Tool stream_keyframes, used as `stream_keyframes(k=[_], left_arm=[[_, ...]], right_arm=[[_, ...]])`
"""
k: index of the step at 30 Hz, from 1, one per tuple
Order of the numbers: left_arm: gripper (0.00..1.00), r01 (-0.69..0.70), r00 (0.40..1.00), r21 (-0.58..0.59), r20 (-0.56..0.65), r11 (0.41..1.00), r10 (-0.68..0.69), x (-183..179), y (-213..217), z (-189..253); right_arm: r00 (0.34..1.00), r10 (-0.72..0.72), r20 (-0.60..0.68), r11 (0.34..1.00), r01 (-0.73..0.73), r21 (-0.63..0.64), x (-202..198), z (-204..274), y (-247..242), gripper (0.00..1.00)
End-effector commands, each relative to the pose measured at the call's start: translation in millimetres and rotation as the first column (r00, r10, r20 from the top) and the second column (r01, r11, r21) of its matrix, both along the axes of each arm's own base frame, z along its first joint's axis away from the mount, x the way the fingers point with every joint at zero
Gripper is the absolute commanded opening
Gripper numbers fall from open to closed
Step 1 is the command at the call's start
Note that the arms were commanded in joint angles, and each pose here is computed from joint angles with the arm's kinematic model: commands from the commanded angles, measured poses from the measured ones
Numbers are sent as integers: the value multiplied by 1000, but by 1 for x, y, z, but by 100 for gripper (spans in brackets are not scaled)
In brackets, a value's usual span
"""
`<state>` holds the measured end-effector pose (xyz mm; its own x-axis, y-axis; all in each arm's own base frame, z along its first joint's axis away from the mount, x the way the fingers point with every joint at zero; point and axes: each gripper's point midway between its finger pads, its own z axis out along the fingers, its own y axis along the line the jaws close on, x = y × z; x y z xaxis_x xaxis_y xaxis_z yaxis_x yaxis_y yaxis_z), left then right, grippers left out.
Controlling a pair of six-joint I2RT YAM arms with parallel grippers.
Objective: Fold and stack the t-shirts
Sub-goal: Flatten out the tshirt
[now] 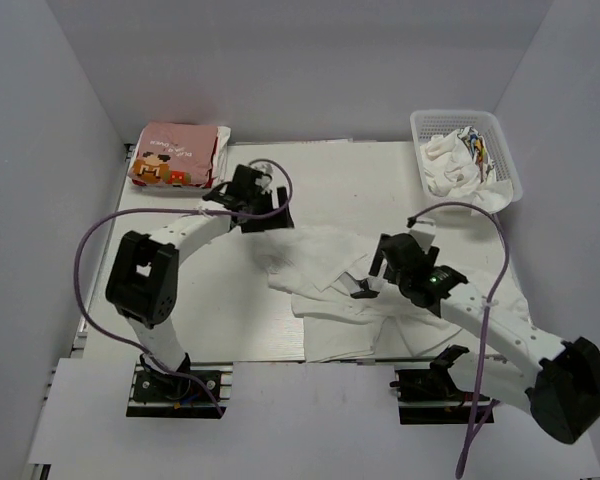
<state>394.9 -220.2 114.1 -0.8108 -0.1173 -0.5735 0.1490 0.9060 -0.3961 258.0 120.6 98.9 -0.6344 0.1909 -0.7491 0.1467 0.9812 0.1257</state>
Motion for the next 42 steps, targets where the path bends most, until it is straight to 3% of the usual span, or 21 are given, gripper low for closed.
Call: stream_keyframes(k=[1, 6, 9, 11, 12, 13, 16, 18, 20, 24, 29, 35, 39, 42], left_arm=[[95, -12, 992, 55, -126, 998, 18, -20, -1, -41], [95, -93, 979, 194, -161, 977, 126, -11, 11, -68], [87, -82, 971, 238, -201, 968, 131, -10, 9, -91], [54, -76, 966, 252, -222, 965, 134, -8, 8, -104], [32, -74, 964, 255, -228, 964, 135, -7, 8, -105], [0, -84, 961, 287, -229, 954, 154, -9, 14, -107], [0, -162, 948, 388, -195, 907, 253, -6, 42, -106], [0, -248, 937, 461, -110, 852, 332, -4, 71, -89], [0, -394, 877, 570, -2, 721, 481, -14, 121, -79], [0, -535, 783, 591, 78, 603, 618, -36, 176, -57], [0, -599, 764, 466, 88, 651, 640, -42, 189, -35], [0, -622, 769, 378, 130, 686, 626, -41, 188, -5], [0, -621, 776, 335, 132, 709, 617, -37, 184, 3], [0, -623, 779, 293, 143, 725, 611, -33, 180, 14]], right_arm=[[986, -162, 39, 984, 165, -62, -12, 2, -49, 90], [995, -75, 71, 997, 75, 11, -19, 6, -44, 90], [997, -39, 63, 999, 40, -16, -20, 0, -45, 90], [998, -45, 53, 998, 47, -46, -20, 0, -49, 90], [998, -49, 37, 997, 51, -62, -21, -3, -51, 90], [998, -51, 26, 996, 53, -71, -21, -4, -52, 90], [999, -55, -2, 995, 54, -79, -24, -11, -52, 90], [999, -49, -15, 995, 47, -83, -24, -17, -52, 90], [999, -40, -15, 997, 39, -72, -22, -16, -49, 90], [1000, 5, -7, 998, -5, -68, -13, -14, -39, 90], [1000, 28, -10, 998, -28, -51, 0, -11, -26, 90], [994, -102, -46, 992, 98, -79, 19, -16, -40, 90], [994, -32, -105, 999, 33, 3, 38, -28, -20, 89], [992, -23, -121, 999, 27, 34, 50, -33, -14, 82]])
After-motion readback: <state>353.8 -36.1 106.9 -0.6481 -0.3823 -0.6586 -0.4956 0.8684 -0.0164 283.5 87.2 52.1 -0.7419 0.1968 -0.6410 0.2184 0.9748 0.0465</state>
